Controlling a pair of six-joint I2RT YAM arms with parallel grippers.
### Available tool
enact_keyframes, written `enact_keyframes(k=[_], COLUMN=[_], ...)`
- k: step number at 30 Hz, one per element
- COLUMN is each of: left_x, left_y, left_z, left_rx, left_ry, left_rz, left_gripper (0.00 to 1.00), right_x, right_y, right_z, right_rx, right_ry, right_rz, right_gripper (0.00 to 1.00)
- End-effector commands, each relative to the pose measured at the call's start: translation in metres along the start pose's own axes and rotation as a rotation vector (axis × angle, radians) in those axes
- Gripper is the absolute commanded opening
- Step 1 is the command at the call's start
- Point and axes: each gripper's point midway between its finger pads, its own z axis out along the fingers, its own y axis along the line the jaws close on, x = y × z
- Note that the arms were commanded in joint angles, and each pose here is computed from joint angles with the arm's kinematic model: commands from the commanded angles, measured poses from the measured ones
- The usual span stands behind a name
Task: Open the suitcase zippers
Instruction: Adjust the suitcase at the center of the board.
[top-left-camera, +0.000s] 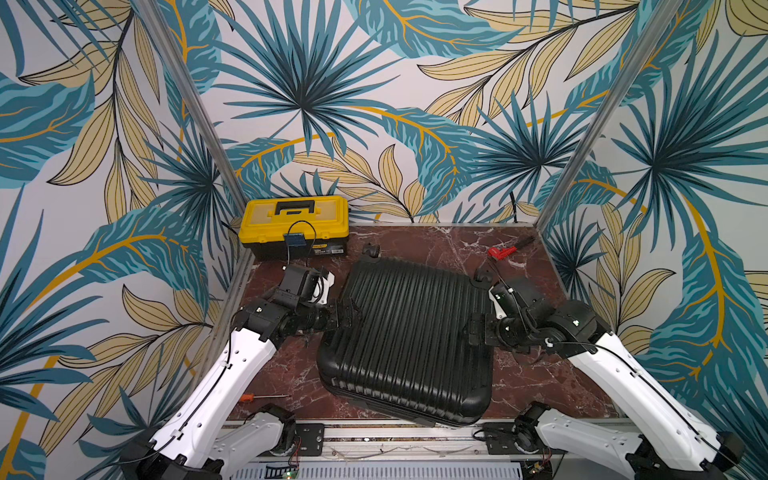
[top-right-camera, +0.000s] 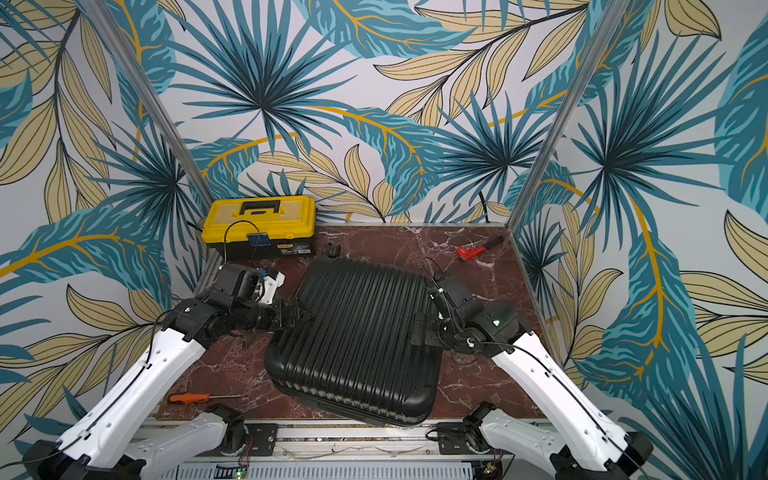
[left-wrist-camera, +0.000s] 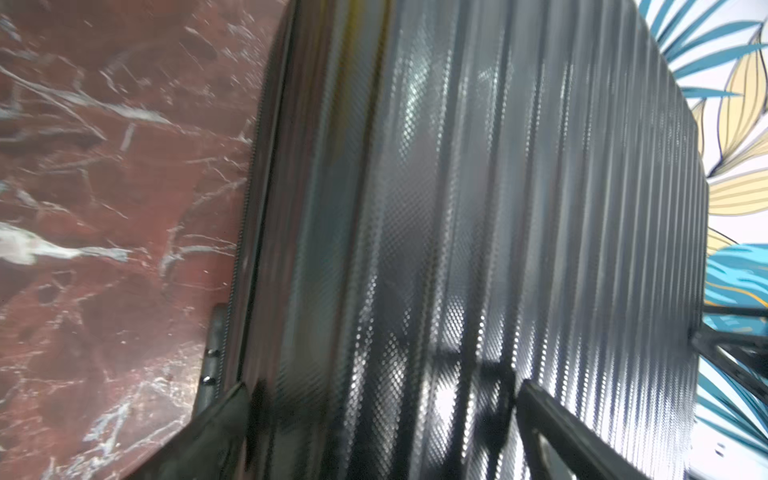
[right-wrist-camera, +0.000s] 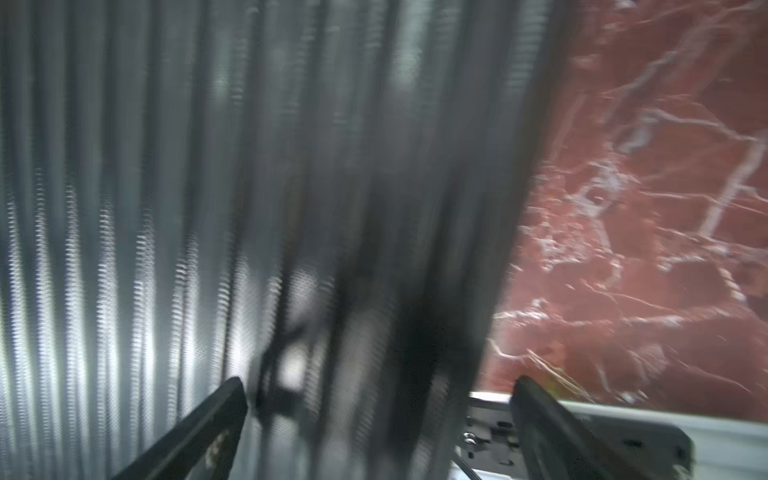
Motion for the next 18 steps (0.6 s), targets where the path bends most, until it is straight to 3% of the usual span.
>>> enact_keyframes(k=[1, 6, 13, 15, 18], left_x=[0.026, 0.053, 0.101, 0.101, 0.079], left_y=[-0.045, -0.082, -0.133, -0.139, -0.131], left_z=[-0.005, -0.001, -0.012, -0.02, -0.032], left_rx=[0.218, 0.387, 0.508, 0.523, 0.454], left_ry=[0.107, 0.186, 0.264, 0.236, 0.081], left_rz=[0.048, 0.096, 0.315, 0.351, 0.362], left_gripper=[0.99, 0.99, 0.99, 0.99, 0.99], right_x=[-0.02, -0.061, -0.135, -0.154, -0.17], right_y=[0.019, 0.053, 0.091, 0.08, 0.047], right_z=[0.015, 0.039, 0.047, 0.044, 0.025], right_rx=[-0.079, -0.22, -0.229, -0.162, -0.015], right_ry=[-0.027, 0.014, -0.056, -0.087, -0.141], right_rz=[0.017, 0.026, -0.045, -0.039, -0.018], right_gripper=[1.0, 1.0, 1.0, 1.0, 1.0])
